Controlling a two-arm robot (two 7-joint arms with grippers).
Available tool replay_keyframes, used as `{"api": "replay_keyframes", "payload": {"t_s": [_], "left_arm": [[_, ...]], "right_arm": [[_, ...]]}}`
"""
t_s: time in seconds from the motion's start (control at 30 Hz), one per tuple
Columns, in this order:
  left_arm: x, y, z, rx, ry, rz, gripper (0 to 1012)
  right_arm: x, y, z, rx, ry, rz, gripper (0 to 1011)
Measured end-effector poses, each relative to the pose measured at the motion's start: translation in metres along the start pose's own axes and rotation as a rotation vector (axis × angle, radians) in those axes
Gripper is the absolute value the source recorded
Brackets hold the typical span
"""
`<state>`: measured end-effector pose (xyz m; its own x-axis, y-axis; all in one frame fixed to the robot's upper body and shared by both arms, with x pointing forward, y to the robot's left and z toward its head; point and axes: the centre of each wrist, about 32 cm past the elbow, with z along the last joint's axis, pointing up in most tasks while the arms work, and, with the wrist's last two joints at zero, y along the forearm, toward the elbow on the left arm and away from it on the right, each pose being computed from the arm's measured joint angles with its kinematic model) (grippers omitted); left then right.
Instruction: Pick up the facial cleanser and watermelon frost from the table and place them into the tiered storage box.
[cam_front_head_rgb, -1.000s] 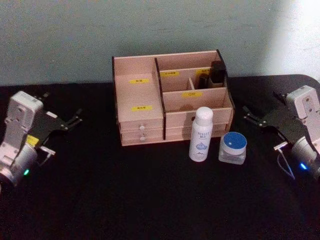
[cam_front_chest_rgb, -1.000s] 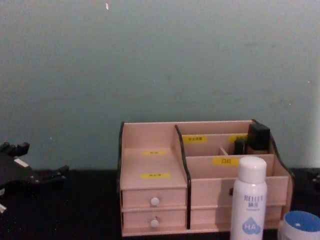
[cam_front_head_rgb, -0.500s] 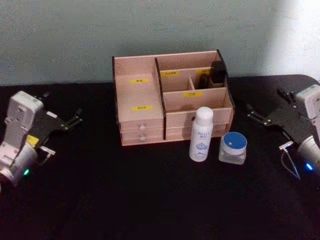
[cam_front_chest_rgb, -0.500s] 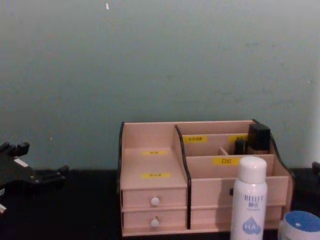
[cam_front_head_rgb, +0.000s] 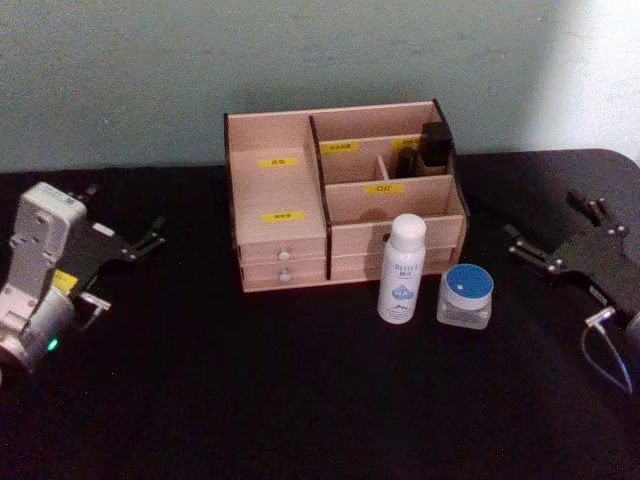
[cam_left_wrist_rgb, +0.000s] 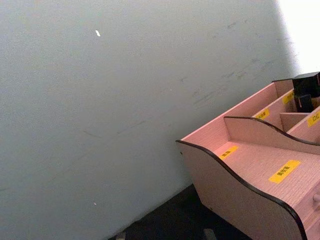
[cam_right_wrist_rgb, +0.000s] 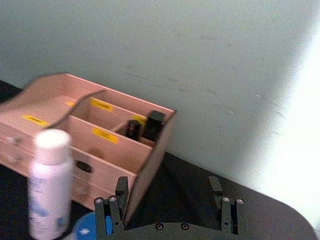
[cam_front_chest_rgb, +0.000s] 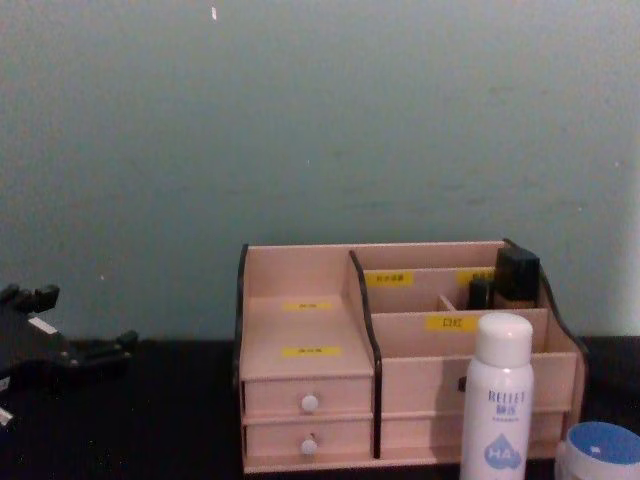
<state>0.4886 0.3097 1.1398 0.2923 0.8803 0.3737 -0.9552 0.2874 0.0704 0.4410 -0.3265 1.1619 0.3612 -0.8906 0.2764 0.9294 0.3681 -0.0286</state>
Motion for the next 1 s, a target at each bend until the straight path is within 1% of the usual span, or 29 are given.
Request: {"api": "replay_keyframes", "payload": {"t_s": [0.1, 0.2, 0.37, 0.4, 0.5, 0.7, 1.0], "left_arm": [[0.0000, 0.0000, 0.0000, 0.000, 0.000, 0.000, 1001], [0.0000, 0.0000, 0.0000, 0.000, 0.000, 0.000, 1001], [0.0000, 0.0000, 0.0000, 0.000, 0.000, 0.000, 1001], [0.0000, 0.0000, 0.0000, 0.000, 0.000, 0.000, 1001], [0.0000, 0.0000, 0.0000, 0.000, 0.000, 0.000, 1001], [0.0000, 0.0000, 0.0000, 0.000, 0.000, 0.000, 1001], [0.0000, 0.0000, 0.0000, 0.000, 0.000, 0.000, 1001]], "right_arm": [[-0.006, -0.009, 0.003, 0.013, 0.021, 0.045, 1002], [-0.011, -0.012, 0.006, 0.026, 0.035, 0.089, 1002], [-0.020, -0.013, 0.007, 0.035, 0.053, 0.150, 1003], [-0.023, -0.013, 0.007, 0.037, 0.058, 0.167, 1003], [-0.026, -0.011, 0.007, 0.038, 0.066, 0.185, 1002], [-0.033, -0.002, 0.002, 0.025, 0.075, 0.223, 1002], [-0.038, 0.012, -0.007, 0.007, 0.091, 0.265, 1002]]}}
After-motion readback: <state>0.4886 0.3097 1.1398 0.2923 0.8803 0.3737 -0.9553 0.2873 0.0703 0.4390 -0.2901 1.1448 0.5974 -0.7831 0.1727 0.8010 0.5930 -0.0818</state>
